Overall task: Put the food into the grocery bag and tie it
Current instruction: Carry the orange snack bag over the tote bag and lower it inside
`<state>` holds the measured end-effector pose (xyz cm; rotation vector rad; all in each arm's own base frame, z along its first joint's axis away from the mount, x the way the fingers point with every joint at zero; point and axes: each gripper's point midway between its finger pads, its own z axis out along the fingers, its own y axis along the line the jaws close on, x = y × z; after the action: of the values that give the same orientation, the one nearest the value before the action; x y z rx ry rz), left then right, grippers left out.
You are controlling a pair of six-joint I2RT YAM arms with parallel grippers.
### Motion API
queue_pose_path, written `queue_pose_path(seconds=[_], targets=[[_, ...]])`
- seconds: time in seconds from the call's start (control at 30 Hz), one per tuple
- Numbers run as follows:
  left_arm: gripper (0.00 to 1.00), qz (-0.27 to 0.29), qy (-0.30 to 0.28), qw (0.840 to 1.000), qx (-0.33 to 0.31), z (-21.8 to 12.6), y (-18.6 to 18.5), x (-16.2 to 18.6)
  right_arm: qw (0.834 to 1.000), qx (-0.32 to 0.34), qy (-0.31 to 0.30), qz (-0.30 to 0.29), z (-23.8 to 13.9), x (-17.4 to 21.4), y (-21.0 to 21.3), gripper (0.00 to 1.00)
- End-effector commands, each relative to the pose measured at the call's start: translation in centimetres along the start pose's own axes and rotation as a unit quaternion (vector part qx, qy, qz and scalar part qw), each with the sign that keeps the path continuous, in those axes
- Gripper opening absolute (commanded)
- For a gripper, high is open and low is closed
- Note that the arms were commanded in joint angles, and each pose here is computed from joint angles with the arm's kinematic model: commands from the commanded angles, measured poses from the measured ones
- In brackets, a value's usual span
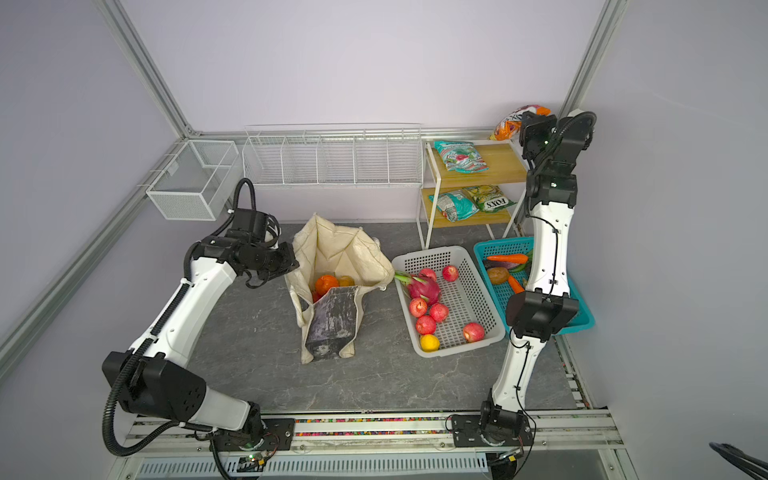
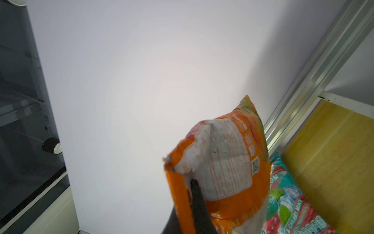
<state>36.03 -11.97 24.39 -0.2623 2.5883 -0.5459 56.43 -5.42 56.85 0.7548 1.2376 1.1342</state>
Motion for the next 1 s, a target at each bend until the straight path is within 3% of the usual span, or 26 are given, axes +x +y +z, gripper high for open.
queue_pose_path(seconds=[0.0,0.2,0.5,0.67,0.97], targets=[[0.00,0.001,-0.005,1.000,-0.007,-0.8,0.2,0.6,0.993,-0.083,0.030,-0.072,-4.2,1.7,8.7,0.07],[0.00,-0.001,-0.003,1.000,-0.011,-1.3,0.6,1.4,0.977,-0.104,0.122,-0.143,-7.9,7.8,11.3,0.07],[0.00,0.004,0.015,1.000,-0.003,-1.6,0.2,1.8,0.921,-0.144,0.269,-0.242,-13.5,20.1,11.7,0.07],[0.00,0.003,0.019,1.000,-0.001,-1.6,0.1,2.1,0.885,-0.149,0.353,-0.264,-16.6,27.0,10.9,0.07],[0.00,0.005,0.024,1.000,0.000,-2.0,0.1,2.5,0.837,-0.140,0.449,-0.280,-21.0,36.5,9.0,0.07]])
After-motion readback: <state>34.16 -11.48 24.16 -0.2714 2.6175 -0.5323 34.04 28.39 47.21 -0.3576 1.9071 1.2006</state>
